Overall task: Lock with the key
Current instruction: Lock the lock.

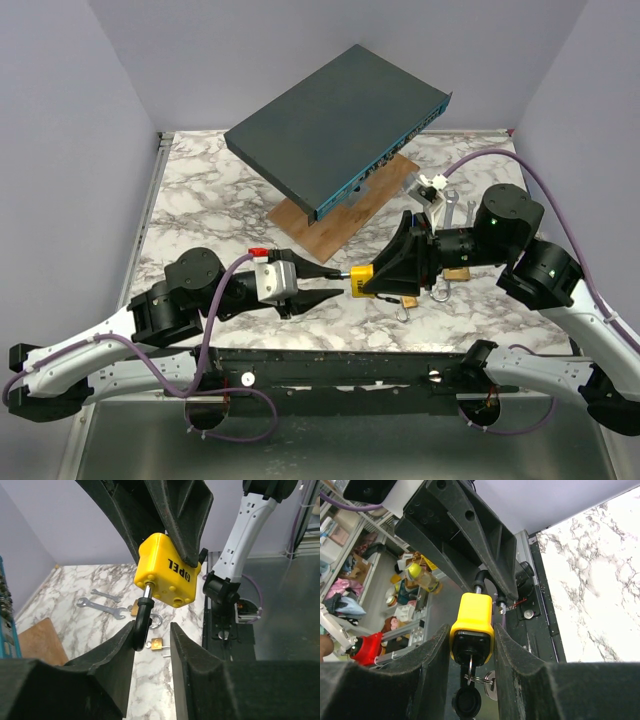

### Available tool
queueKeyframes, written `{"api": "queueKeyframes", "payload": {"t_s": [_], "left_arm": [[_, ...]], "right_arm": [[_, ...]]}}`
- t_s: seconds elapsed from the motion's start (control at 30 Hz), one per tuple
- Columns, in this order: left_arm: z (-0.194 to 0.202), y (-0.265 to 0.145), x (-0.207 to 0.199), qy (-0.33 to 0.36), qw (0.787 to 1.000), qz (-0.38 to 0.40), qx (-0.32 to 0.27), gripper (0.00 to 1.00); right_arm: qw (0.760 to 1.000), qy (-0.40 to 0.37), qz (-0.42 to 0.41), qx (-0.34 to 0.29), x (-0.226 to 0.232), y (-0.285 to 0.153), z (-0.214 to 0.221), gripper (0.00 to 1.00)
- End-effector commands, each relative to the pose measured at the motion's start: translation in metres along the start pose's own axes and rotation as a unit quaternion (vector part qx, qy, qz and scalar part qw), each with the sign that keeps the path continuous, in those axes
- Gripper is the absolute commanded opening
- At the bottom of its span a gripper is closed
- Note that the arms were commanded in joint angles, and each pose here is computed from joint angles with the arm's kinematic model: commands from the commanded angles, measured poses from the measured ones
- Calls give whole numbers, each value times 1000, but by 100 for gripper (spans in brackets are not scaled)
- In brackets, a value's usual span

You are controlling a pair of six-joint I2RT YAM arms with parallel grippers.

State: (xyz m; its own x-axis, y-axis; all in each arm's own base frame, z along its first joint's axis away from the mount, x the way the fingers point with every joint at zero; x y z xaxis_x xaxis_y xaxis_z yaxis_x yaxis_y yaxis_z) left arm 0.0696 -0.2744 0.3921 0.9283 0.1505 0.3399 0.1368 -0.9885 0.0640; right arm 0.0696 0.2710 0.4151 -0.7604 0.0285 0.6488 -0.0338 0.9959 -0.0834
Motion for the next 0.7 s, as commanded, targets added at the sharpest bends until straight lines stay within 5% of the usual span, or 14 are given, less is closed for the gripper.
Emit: {"api": "queueKeyframes", "payload": {"t_s": [0.0,0.67], "left_arm": [[-15,-2,-9,-31,999,23,-35,28],[-43,-7,-21,-229,970,78,8,0]], "right_arm": [[999,-33,-31,-24,19,-3,-16,1],[996,-80,-1,-35,5,-5,-16,1]]}}
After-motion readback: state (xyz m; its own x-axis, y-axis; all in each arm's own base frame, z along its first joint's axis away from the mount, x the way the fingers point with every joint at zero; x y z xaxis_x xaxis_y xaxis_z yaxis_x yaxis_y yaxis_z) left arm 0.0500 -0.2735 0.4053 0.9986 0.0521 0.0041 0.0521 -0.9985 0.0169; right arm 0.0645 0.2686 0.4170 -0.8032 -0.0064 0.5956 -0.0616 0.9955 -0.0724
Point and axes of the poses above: each gripper's point midway between its finger pads, its own y axis out along the fingers, its own x axis along the line the jaws close on, z = x × y, the point moved 1 cm from there along -y, back along the fingers, and after that the axes turned 10 degrees about y, right-handed, at the moved point
